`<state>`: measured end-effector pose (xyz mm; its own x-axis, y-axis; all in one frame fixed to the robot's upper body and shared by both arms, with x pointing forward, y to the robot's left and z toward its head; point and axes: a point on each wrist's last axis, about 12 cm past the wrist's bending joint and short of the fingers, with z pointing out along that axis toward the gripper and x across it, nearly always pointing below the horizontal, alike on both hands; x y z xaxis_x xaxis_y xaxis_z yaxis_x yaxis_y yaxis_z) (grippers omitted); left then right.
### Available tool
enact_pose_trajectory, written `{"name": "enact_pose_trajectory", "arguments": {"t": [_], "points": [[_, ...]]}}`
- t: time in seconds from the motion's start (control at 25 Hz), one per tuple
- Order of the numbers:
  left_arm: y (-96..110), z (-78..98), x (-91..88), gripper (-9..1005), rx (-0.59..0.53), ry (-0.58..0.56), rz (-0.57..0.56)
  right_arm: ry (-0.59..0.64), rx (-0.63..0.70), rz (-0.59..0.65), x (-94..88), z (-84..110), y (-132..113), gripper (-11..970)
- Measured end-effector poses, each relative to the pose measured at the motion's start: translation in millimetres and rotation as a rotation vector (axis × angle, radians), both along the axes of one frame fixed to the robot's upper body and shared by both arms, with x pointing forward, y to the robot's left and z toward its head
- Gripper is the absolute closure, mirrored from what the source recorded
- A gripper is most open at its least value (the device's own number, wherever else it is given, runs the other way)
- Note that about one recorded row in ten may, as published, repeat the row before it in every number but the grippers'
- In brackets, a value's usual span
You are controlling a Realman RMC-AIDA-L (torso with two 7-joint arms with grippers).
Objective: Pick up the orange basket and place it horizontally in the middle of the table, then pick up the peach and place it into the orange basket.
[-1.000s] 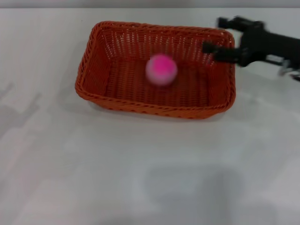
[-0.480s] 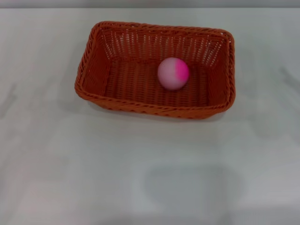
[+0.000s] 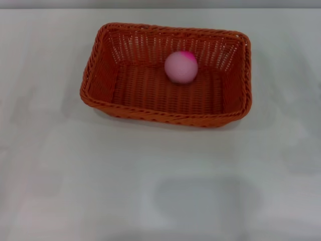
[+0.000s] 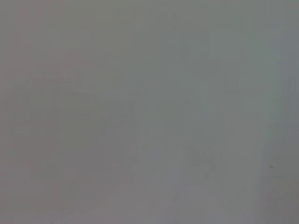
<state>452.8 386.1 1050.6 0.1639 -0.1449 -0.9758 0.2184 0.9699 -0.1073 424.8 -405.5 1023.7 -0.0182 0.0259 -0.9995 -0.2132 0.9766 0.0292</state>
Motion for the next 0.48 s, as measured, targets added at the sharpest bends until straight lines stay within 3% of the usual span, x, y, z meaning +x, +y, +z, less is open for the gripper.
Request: {"name": "enact_pose_trajectory", "arguments": {"t": [0.48], "points": [[-4,-9.4,-4.5,136,0.03,0.009,0.042,-0.037,-0.062,-0.027,-12.4,-9.6,13,89]]}}
